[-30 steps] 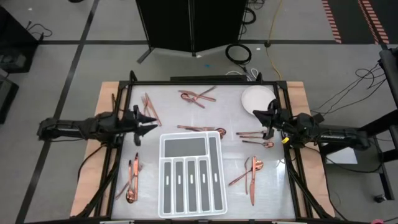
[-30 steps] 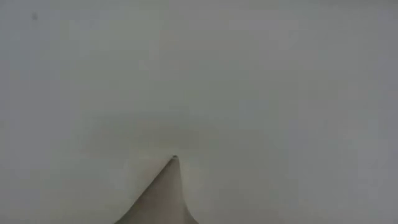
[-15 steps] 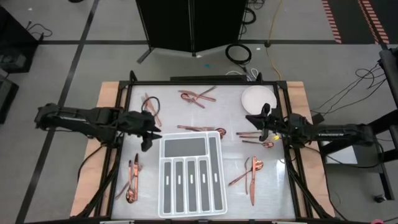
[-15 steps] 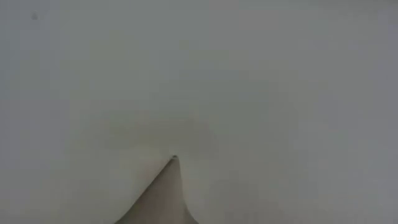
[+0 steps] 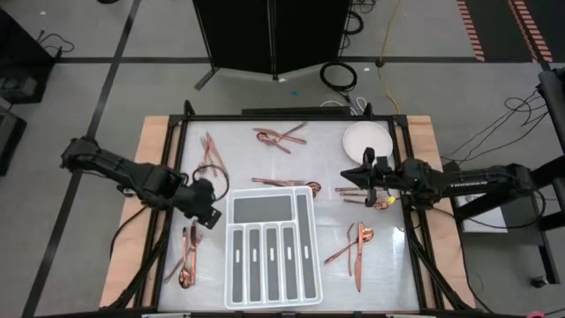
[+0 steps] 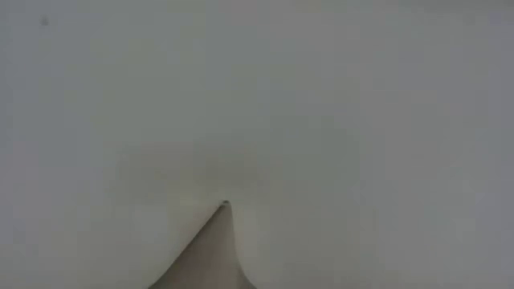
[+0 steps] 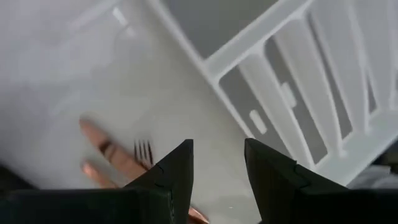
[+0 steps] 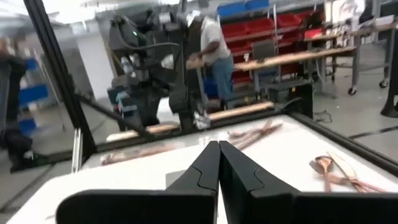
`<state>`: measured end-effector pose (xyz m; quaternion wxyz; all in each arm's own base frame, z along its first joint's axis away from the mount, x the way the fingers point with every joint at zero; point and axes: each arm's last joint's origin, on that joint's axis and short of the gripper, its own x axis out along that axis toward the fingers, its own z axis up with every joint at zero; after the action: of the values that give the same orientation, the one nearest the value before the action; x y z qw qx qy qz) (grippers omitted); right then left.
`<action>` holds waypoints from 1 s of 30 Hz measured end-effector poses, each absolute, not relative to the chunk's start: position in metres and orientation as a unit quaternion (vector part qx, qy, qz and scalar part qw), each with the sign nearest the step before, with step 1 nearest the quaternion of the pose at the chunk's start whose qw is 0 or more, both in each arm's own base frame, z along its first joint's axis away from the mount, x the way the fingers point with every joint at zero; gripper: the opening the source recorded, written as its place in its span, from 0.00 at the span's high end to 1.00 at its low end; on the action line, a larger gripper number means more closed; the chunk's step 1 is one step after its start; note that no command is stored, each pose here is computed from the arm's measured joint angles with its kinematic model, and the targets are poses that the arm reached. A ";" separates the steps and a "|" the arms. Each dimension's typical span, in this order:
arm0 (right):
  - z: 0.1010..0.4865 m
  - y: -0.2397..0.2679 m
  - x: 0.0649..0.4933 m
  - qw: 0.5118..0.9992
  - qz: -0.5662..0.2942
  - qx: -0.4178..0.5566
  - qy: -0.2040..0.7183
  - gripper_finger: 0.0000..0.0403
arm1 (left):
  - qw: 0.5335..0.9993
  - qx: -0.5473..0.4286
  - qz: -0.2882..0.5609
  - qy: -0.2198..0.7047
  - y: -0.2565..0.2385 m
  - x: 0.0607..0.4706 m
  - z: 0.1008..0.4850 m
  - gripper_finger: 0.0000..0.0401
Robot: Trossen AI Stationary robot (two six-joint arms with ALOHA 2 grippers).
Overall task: Sort silverware
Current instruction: Put the knife into the silverware tray
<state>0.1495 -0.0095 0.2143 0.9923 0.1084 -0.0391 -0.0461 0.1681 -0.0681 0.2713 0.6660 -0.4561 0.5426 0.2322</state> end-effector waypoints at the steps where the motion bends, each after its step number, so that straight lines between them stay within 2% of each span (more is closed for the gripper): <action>1: 0.217 -0.009 0.153 0.993 -0.044 0.108 -0.033 1.00 | 0.655 -0.464 0.241 0.545 -0.074 0.169 0.269 0.64; 10: 0.215 0.000 0.179 0.997 -0.021 0.061 0.053 1.00 | 0.554 -0.480 0.330 0.595 -0.126 0.174 0.235 0.64; 17: 0.206 0.002 0.189 0.994 -0.019 0.053 0.089 1.00 | 0.531 -0.517 0.304 0.598 -0.167 0.187 0.214 0.64; 30: 0.198 0.002 0.193 0.992 -0.021 0.051 0.114 1.00 | 0.499 -0.486 0.371 0.614 -0.196 0.177 0.182 0.64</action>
<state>0.1933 0.0018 0.1980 0.9919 0.0513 0.1140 -0.0209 0.1771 -0.1958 0.1820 0.4985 -0.4865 0.6139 0.3714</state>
